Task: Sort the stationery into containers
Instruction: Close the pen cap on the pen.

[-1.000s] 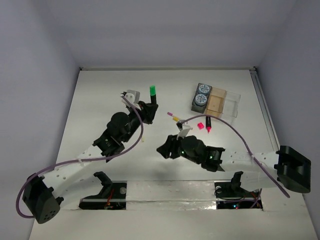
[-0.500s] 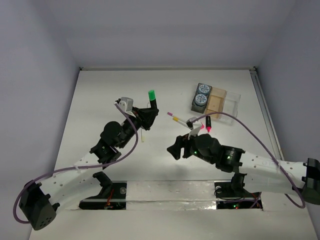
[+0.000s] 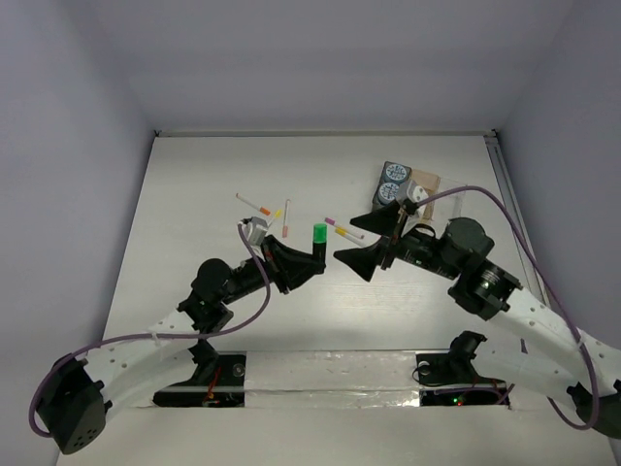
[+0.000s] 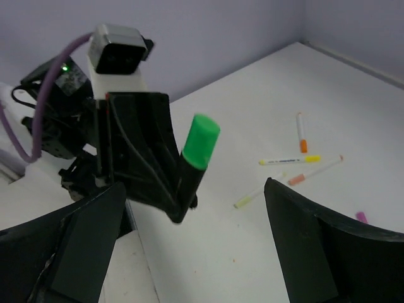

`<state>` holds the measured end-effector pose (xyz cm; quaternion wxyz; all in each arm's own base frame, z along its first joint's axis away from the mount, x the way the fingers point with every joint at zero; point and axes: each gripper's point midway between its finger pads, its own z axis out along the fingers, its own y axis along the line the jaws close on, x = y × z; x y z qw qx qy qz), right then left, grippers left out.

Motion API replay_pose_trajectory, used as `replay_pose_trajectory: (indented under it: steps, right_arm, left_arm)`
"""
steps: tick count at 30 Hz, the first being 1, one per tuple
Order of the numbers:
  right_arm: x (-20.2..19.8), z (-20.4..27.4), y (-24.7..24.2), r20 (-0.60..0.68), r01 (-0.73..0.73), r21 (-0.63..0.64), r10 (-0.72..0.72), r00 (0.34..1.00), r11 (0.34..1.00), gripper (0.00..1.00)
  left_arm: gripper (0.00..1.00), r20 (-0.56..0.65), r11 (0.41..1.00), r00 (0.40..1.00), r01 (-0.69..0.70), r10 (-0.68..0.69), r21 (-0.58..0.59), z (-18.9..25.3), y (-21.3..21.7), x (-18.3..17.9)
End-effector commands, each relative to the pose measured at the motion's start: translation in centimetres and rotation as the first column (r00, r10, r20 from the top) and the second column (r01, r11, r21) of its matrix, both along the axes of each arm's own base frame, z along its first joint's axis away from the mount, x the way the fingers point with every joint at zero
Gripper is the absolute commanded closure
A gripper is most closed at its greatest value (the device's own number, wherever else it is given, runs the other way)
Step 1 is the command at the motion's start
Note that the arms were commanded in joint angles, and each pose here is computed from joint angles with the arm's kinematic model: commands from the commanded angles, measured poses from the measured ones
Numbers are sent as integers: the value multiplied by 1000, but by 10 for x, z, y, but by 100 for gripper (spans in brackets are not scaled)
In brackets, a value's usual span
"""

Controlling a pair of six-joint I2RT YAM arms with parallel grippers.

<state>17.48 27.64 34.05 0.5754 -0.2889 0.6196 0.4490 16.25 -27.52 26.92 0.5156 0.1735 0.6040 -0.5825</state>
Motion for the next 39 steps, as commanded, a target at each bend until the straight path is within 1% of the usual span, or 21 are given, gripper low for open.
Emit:
replay_pose_trajectory:
  steps: [1, 3, 6, 8, 15, 19, 21, 25, 28, 30, 34, 37, 39]
  right_arm:
    - [-8, 31, 16, 114, -156, 32, 152, 982, 987, 3]
    - [-6, 40, 18, 121, -190, 54, 182, 976, 980, 3]
    - [-3, 38, 27, 93, -246, 64, 240, 966, 967, 3]
    - [5, 34, 32, 75, -245, 61, 241, 968, 968, 4]
    - [-14, 46, 39, 80, -367, 131, 359, 930, 921, 13]
    - [-14, 39, 41, 46, -370, 142, 367, 929, 918, 17]
    - [-13, 39, 41, 33, -366, 154, 365, 930, 918, 23]
    - [-8, 28, 46, -5, -362, 158, 367, 930, 919, 29]
    - [-7, 26, 48, -19, -366, 169, 374, 927, 915, 36]
    - [-4, 23, 51, -33, -365, 171, 376, 926, 915, 39]
    - [-1, 20, 54, -52, -364, 175, 378, 924, 915, 41]
    - [-1, 18, 55, -59, -365, 185, 381, 922, 912, 47]
    - [-2, 20, 55, -60, -364, 195, 382, 922, 911, 52]
  left_arm:
    - [100, 96, 974, 978, 194, -183, -120, 30, -4, -37]
    - [100, 105, 966, 973, 221, -208, -137, 31, -3, -41]
    - [100, 110, 958, 965, 252, -238, -137, 29, -6, -44]
    - [100, 109, 958, 964, 255, -242, -129, 28, -8, -43]
    - [100, 110, 966, 969, 234, -222, -112, 26, -8, -37]
    - [100, 103, 968, 971, 226, -215, -110, 23, -9, -35]
    - [100, 101, 968, 971, 225, -215, -107, 22, -9, -34]
    - [100, 100, 968, 971, 226, -216, -106, 22, -10, -33]
    - [100, 99, 969, 972, 223, -213, -106, 22, -11, -32]
    - [100, 102, 969, 972, 224, -214, -105, 22, -11, -33]
    - [100, 102, 969, 972, 223, -212, -106, 23, -11, -32]
    - [100, 105, 969, 971, 224, -213, -106, 23, -11, -32]
    - [100, 104, 970, 972, 221, -210, -105, 23, -11, -32]
